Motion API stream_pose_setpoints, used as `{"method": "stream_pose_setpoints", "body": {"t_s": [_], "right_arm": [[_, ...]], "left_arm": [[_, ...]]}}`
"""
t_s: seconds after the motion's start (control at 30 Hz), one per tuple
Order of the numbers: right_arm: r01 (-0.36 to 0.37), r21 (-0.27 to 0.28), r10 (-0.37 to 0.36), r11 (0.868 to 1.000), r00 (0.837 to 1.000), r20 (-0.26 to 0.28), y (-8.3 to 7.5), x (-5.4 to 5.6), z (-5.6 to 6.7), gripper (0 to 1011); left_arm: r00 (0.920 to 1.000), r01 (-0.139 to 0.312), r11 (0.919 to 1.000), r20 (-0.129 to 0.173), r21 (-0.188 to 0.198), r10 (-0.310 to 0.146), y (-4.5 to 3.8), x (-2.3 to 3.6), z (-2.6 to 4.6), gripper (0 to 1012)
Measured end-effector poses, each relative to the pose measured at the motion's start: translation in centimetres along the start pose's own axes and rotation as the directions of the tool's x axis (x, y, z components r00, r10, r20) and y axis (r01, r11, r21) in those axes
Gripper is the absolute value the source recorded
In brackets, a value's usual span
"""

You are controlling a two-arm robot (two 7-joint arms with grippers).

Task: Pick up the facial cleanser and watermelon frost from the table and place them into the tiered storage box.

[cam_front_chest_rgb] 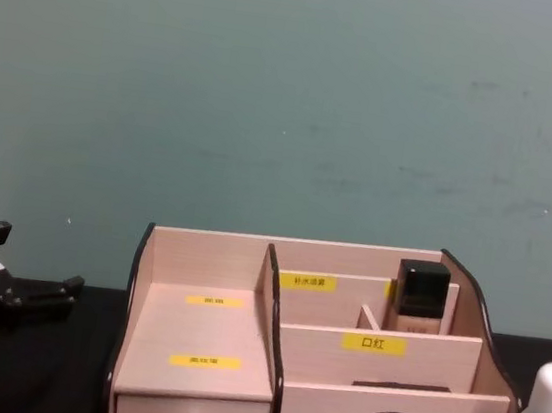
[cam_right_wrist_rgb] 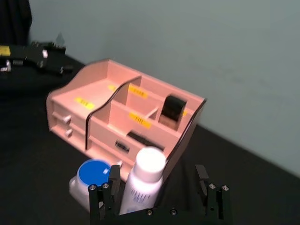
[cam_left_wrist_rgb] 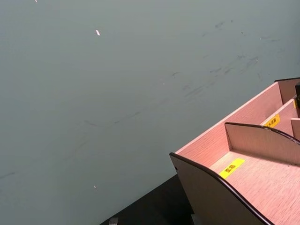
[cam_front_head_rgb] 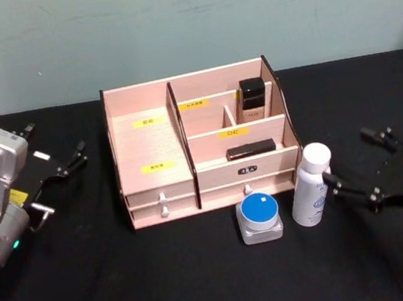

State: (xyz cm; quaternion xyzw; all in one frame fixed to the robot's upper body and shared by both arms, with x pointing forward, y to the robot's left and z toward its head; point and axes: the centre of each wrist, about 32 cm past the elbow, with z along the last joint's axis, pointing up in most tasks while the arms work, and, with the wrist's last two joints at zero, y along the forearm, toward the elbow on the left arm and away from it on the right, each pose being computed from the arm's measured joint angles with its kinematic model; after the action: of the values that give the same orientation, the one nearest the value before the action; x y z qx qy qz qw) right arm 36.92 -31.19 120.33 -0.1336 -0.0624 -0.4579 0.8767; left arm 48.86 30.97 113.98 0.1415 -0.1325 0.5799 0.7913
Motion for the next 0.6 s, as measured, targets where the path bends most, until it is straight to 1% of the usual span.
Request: {"method": "stream_pose_setpoints", "body": {"t_s": [0.23,0.27,0.4,0.6], "right_arm": [[-0.04,-0.07,0.036,0.997,0.998,-0.058,0.5,-0.2,-1.5,1002],[-0.04,-0.07,0.036,0.997,0.998,-0.058,0.5,-0.2,-1.5,1003],[-0.049,-0.093,0.041,0.994,0.996,-0.083,1.1,0.0,-2.2,1002],[-0.058,-0.101,0.047,0.993,0.993,-0.108,1.9,0.1,-2.8,1002]], "left_arm": [[1.0,0.0,1.0,0.0,0.0,0.0,0.0,0.0,0.0,1001],[1.0,0.0,1.0,0.0,0.0,0.0,0.0,0.0,0.0,1001],[1.0,0.0,1.0,0.0,0.0,0.0,0.0,0.0,0.0,1001],[1.0,0.0,1.0,0.0,0.0,0.0,0.0,0.0,0.0,1001]]}}
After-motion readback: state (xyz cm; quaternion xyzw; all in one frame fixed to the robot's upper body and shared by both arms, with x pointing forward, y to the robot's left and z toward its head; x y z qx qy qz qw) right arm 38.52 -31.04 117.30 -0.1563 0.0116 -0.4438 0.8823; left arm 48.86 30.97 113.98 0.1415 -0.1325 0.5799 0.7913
